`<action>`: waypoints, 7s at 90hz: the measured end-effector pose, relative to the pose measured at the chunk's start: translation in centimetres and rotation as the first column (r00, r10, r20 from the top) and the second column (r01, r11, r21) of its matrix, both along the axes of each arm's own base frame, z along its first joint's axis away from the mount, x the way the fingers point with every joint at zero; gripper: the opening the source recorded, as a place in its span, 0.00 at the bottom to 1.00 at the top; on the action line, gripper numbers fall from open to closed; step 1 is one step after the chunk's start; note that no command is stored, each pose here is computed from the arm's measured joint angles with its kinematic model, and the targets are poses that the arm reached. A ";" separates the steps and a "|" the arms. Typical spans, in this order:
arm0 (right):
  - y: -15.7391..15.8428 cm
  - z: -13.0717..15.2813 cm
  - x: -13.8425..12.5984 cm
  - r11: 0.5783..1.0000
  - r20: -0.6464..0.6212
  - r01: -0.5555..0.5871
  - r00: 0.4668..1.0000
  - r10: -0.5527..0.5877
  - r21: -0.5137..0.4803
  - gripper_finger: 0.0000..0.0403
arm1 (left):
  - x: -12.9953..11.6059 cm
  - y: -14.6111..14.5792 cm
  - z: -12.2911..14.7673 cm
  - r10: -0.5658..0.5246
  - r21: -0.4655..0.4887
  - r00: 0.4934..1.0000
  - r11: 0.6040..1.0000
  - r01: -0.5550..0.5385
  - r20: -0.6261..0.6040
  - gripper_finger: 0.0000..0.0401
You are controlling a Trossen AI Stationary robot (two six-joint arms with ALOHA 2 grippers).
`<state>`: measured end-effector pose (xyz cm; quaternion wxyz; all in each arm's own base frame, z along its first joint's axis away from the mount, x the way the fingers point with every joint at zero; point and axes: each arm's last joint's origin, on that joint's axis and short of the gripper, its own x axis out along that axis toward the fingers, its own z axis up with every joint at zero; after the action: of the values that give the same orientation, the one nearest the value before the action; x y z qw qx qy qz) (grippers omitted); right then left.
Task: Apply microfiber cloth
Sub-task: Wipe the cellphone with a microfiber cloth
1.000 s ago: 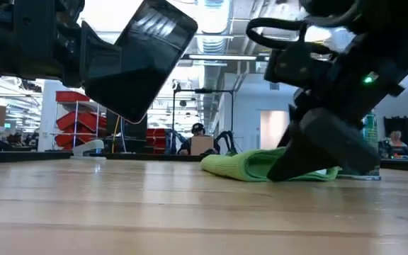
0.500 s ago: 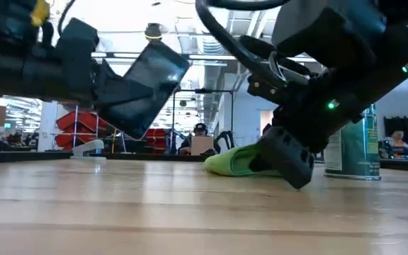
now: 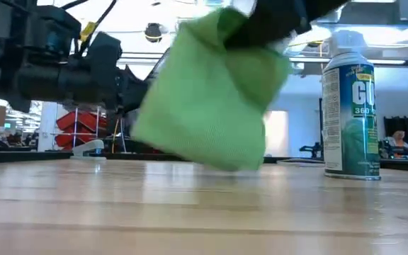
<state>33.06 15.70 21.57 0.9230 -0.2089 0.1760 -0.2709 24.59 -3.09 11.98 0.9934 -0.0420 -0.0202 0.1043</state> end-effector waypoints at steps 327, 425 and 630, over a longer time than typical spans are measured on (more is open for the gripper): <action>-3.6 1.1 1.9 0.989 0.071 -0.044 0.997 0.035 0.140 0.00 | 2.6 0.2 1.8 -0.005 0.005 0.995 1.000 0.005 0.098 0.00; -3.4 1.1 1.5 0.999 0.023 0.014 1.000 -0.015 0.035 0.00 | 2.6 0.2 1.6 -0.006 -0.002 0.997 1.000 0.006 0.077 0.00; -9.5 2.9 1.7 0.898 0.009 0.400 0.914 -0.406 -0.181 0.19 | -0.7 1.1 2.3 0.087 0.152 0.995 0.984 -0.095 0.056 0.01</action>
<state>34.73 6.18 24.47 0.8219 -0.2537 0.2037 -0.4676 23.86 -2.02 14.24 0.9871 0.0336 -0.0546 0.1468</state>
